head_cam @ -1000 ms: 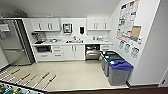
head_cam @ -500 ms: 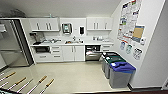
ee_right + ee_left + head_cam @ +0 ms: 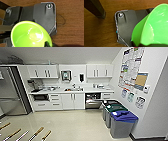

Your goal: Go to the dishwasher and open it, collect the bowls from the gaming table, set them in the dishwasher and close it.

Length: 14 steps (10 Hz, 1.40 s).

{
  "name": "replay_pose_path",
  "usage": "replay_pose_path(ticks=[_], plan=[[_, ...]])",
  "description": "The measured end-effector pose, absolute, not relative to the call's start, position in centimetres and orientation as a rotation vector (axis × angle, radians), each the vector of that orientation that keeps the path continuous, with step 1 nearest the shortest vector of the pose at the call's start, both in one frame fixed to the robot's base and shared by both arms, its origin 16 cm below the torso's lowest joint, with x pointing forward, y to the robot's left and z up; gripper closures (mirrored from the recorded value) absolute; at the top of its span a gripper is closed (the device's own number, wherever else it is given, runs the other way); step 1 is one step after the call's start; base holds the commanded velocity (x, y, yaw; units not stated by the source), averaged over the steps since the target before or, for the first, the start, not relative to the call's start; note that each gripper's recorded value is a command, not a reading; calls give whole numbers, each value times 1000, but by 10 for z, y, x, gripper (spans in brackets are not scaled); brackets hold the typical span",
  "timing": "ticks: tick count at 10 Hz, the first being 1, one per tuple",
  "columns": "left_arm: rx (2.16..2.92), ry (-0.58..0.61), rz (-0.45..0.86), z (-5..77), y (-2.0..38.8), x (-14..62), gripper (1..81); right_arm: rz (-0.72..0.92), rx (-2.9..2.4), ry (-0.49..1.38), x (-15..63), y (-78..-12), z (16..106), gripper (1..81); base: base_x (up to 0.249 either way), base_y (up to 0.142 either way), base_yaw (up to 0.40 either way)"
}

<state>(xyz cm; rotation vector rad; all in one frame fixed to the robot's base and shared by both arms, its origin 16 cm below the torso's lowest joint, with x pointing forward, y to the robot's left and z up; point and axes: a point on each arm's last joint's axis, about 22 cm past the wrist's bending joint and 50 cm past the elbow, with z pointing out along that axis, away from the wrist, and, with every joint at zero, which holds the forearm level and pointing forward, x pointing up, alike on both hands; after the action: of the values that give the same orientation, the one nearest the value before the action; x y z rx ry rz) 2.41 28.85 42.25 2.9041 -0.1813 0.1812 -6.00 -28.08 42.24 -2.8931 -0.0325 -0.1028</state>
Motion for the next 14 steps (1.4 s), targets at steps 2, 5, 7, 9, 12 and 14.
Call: replay_pose_path(ticks=[2,5,7,9,12,14], plan=[[2907,-182,180,422,290,23,811,-102,-2891,-33,-61,-279,422,811,162,-71,0],[2900,-181,182,422,285,24,811,-101,-2899,-33,-61,-285,423,811,162,-73,0],[2904,-181,180,422,288,24,811,-102,-2895,-33,-61,-282,422,811,158,-35,0],[2895,-180,183,422,283,25,811,-104,-2901,-34,-58,-287,423,811,154,0,0],[2903,-181,181,423,288,24,811,-103,-2895,-33,-60,-282,422,811,154,0,0],[2901,-181,187,423,287,27,811,-105,-2897,-34,-59,-284,422,811,154,0,0]])
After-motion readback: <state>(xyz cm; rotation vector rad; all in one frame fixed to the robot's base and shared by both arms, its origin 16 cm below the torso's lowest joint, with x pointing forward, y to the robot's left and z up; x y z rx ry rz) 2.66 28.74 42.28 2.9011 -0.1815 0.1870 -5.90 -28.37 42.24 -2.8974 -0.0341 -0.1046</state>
